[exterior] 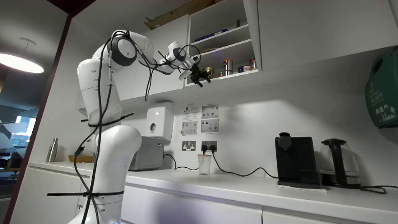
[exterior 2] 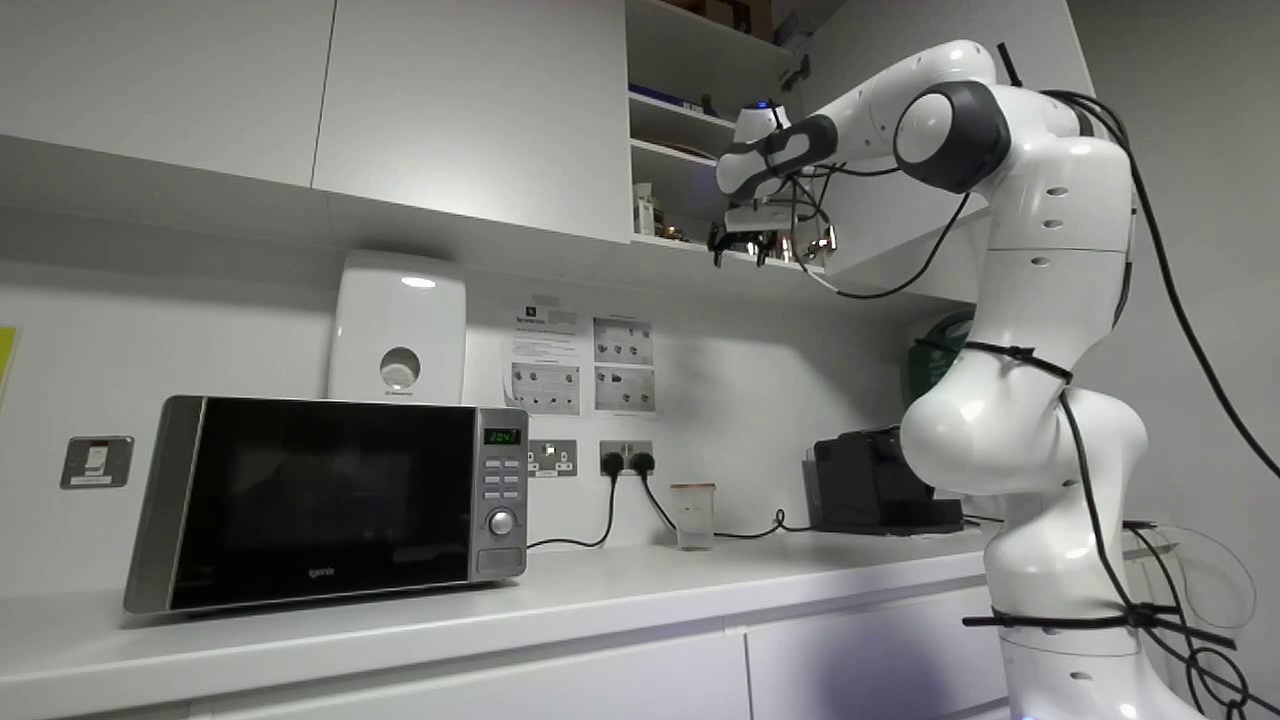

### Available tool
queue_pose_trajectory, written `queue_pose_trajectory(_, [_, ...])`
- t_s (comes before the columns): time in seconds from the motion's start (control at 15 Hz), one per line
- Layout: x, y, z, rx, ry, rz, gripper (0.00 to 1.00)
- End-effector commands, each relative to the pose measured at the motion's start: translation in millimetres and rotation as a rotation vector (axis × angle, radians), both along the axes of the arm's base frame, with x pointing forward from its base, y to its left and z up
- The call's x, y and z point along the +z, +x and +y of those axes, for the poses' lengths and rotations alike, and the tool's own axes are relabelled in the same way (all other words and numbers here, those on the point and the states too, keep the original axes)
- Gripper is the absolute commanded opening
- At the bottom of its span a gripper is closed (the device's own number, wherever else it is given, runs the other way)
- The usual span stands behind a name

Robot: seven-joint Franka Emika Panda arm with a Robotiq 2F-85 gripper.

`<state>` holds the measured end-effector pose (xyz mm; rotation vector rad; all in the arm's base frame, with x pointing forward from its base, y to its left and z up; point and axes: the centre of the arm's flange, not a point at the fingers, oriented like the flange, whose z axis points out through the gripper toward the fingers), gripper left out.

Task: Remove the object from the shelve and put it on the base top

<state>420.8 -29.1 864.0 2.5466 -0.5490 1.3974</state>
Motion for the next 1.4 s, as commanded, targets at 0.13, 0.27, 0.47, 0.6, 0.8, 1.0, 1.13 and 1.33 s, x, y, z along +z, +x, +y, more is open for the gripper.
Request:
queue_pose_trajectory(0.13, [51.0, 23.9, -17.7, -0.058, -0.030, -0.093, 1.00])
queue_pose_trajectory(0.27, [63.9, 32.7, -23.5, -0.075, -0.040, -0.114, 1.00])
queue_pose_trajectory(0.47, [82.4, 46.7, -30.2, -0.100, -0.052, -0.150, 1.00])
queue_pose_trajectory(0.6, [95.1, 54.6, -32.9, -0.113, -0.061, -0.177, 1.00])
queue_pose_trajectory(0.8, [110.1, 59.6, -35.4, -0.129, -0.076, -0.215, 1.00])
queue_pose_trajectory(1.0, [121.7, 55.1, -40.0, -0.144, -0.093, -0.246, 1.00])
queue_pose_trajectory(1.13, [125.8, 52.3, -43.2, -0.154, -0.100, -0.256, 1.00])
queue_pose_trajectory(1.33, [125.0, 55.5, -49.3, -0.164, -0.099, -0.257, 1.00])
